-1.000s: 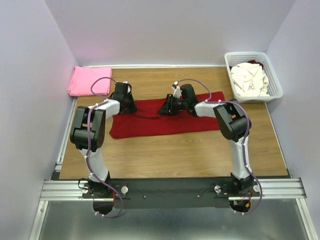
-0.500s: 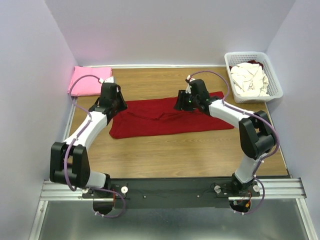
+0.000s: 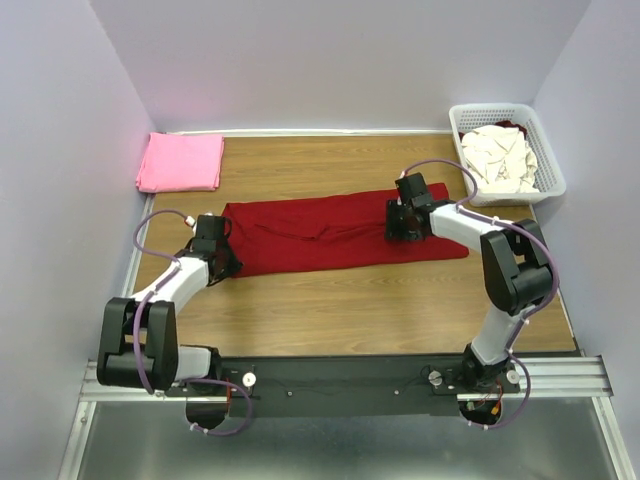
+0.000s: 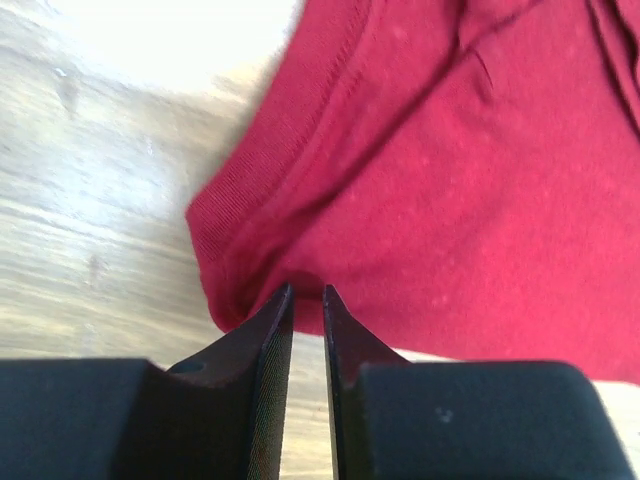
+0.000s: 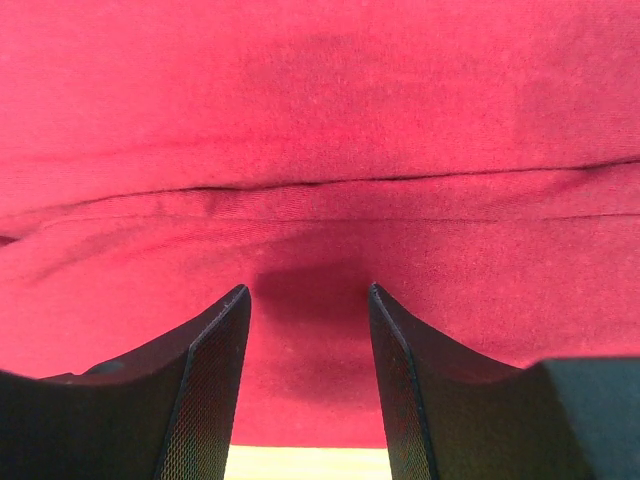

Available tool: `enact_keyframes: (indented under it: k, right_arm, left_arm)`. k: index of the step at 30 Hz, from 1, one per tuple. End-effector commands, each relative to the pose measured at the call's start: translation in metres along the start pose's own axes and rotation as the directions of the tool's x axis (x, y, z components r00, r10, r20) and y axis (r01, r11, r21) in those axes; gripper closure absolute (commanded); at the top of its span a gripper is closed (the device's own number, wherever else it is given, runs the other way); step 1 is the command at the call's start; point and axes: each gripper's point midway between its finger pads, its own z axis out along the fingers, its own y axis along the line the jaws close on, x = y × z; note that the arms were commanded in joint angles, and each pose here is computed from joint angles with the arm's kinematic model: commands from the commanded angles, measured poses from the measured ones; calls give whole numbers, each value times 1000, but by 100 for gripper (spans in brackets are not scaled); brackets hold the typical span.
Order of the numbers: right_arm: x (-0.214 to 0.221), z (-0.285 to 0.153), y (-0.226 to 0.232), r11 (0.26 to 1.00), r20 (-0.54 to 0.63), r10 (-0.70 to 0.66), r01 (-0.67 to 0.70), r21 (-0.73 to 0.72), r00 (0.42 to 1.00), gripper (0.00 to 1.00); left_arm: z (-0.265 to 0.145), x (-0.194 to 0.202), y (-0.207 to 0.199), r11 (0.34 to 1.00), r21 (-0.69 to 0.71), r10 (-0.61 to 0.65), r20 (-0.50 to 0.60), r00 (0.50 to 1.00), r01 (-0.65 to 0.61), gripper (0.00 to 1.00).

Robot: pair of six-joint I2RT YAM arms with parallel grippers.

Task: Fold and stack the t-shirts
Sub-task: Fold the tshirt

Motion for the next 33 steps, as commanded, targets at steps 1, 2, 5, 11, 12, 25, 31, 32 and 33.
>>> enact_keyframes:
  k: [1,2,5,11,12,25,31,32,33]
  right_arm:
    - [28,10,-15,997,-107,-29,36,62,994,42]
    - [34,10,-13,998,-129,-29,35,48,991,42]
    - [54,4,-15,998,-201,-28,37,41,979,42]
    - [117,-30,-14,999,-419,-35,34,-11,907,42]
    - [129,-36,-10,999,-449,-48,36,-35,892,42]
    - [132,-118,101,946,-371,-280,189,-263,886,43]
    - [45,-105,161,860,-153,-436,361,-359,887,40]
    - [38,-99,171,848,-143,-452,374,-376,881,41]
    - [10,-103,193,825,-68,-455,392,-406,888,41]
  left_arm:
    - [12,-8,3,1000,-27,5,2,1000,-5,75]
    - [15,-13,1,1000,-28,7,5,1000,-7,75]
    - [29,-16,5,998,-58,17,-17,1000,-18,76]
    - [63,-60,-5,992,-103,71,-43,997,-75,80]
    - [67,-68,-10,992,-97,80,-44,996,-84,80]
    - [98,-194,-118,975,90,196,78,977,-203,76]
    - [-3,-250,-99,987,-42,163,353,921,-158,57]
    - [-42,-261,-99,989,-33,144,428,892,-144,52]
    - [-59,-265,-94,991,-44,136,469,873,-130,41]
